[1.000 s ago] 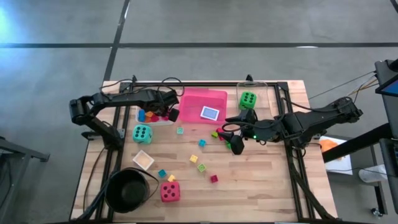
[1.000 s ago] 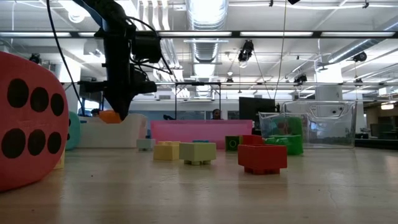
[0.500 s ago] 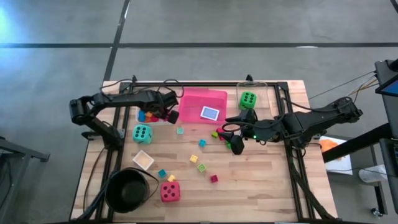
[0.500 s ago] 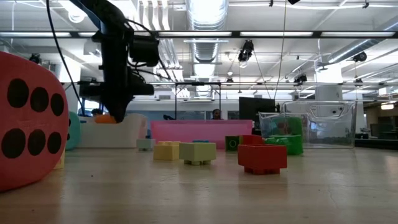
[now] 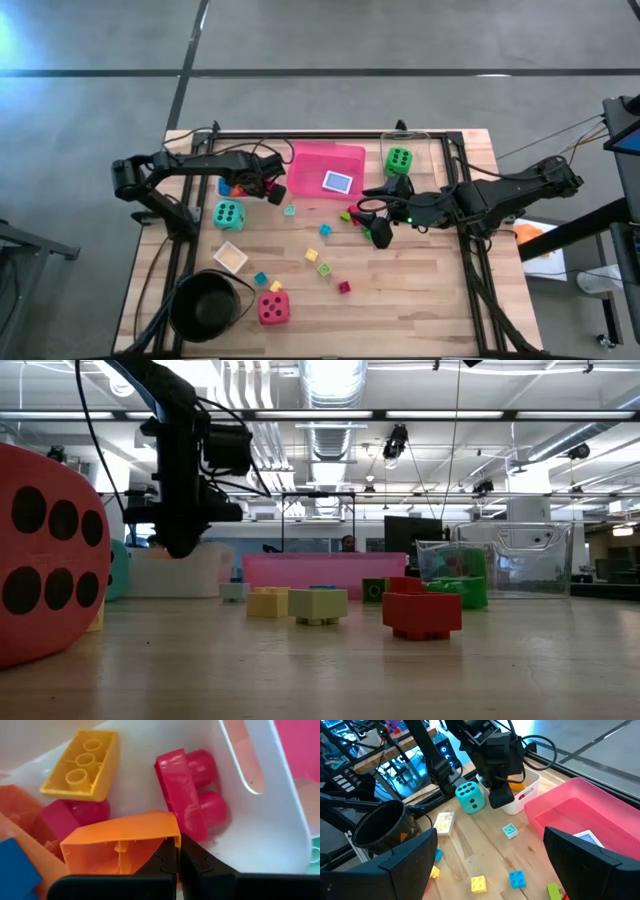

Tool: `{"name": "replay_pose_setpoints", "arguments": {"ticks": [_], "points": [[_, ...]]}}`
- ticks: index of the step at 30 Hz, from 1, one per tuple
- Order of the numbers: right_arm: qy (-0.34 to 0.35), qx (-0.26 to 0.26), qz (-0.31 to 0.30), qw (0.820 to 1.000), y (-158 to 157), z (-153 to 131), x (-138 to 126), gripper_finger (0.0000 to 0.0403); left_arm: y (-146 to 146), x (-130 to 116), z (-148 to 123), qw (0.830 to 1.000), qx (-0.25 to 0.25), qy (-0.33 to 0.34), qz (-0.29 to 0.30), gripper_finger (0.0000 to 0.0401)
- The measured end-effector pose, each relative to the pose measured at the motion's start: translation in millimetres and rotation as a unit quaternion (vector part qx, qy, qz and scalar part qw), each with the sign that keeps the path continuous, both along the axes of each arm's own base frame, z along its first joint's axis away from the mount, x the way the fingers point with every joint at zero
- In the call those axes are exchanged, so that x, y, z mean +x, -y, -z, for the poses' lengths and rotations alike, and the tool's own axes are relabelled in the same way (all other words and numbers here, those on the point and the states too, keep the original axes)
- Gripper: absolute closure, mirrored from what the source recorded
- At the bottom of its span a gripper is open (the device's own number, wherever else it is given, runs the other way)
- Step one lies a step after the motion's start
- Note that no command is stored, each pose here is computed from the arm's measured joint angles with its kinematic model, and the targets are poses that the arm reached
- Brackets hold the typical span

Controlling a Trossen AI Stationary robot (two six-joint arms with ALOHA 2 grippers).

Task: Pick & Place Toys
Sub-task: Put the orange game piece into the white bin

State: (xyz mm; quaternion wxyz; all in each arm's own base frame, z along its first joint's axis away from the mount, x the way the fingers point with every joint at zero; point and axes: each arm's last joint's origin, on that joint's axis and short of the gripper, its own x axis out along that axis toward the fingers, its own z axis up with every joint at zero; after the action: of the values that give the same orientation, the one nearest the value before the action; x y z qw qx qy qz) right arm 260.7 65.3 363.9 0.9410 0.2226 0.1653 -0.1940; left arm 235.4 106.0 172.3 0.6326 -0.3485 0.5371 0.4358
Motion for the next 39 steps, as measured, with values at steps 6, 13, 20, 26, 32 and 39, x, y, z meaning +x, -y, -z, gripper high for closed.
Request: {"name": "replay_pose_setpoints", "arguments": {"ticks": [6, 13, 20, 26, 32, 39], "points": [[0.000, 0.000, 0.000, 1.000, 0.0, -0.1, -0.1, 0.0046, -0.3, 1.4, -0.1, 1.000, -0.003, 0.009, 0.001, 0.0401], [0.000, 0.000, 0.000, 1.000, 0.0, -0.1, -0.1, 0.0046, -0.1, 1.9, -0.2, 1.000, -0.009, 0.014, -0.002, 0.0401], [0.000, 0.000, 0.000, 1.000, 0.0, 0.0, -0.1, 0.0046, 0.1, 2.1, -0.3, 1.000, -0.013, 0.017, -0.006, 0.0373], [0.000, 0.000, 0.000, 1.000, 0.0, 0.0, -0.1, 0.0046, 0.1, 2.1, -0.6, 1.000, -0.013, 0.016, -0.006, 0.0319], [0.000, 0.000, 0.000, 1.000, 0.0, -0.1, -0.1, 0.0046, 0.4, 2.0, -0.9, 1.000, -0.018, 0.016, -0.003, 0.0243], [-0.001, -0.002, -0.001, 1.000, 0.0, -0.1, -0.1, 0.0046, 0.8, 4.1, -3.5, 0.999, -0.034, 0.026, 0.009, 0.0151]]}}
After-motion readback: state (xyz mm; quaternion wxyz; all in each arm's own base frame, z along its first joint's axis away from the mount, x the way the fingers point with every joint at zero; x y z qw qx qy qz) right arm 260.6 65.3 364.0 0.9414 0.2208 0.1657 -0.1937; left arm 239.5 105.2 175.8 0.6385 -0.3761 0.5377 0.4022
